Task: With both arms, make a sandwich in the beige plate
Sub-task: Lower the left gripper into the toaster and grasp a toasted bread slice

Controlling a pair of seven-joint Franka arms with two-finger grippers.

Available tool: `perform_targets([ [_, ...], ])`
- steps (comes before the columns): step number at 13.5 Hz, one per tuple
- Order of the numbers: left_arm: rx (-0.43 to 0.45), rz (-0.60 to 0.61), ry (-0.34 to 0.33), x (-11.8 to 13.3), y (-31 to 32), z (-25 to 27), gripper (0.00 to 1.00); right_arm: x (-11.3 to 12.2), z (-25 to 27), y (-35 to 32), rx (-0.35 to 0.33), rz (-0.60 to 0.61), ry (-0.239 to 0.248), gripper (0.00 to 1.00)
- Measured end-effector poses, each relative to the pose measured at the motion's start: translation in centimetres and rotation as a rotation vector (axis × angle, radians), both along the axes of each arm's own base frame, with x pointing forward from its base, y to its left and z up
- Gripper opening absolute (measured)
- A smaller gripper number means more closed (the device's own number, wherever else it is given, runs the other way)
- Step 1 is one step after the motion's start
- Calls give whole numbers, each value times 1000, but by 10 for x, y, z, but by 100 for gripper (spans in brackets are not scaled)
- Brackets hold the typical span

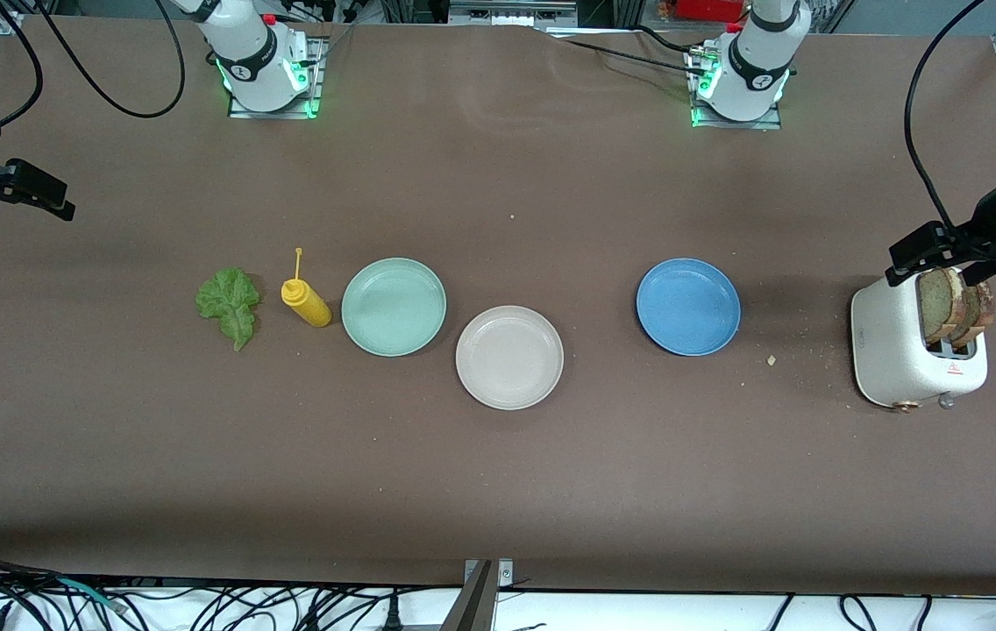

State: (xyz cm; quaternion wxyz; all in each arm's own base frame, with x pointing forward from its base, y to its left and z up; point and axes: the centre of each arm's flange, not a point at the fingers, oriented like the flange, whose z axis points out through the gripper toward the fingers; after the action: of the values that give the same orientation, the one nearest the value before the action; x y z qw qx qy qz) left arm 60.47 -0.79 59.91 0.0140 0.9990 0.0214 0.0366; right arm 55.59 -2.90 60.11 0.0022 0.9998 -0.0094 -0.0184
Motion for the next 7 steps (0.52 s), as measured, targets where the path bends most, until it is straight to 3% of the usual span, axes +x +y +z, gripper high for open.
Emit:
perform_targets([
  [7, -4, 54, 3, 0, 0, 0, 100, 0, 0, 0, 0, 0, 0, 100],
])
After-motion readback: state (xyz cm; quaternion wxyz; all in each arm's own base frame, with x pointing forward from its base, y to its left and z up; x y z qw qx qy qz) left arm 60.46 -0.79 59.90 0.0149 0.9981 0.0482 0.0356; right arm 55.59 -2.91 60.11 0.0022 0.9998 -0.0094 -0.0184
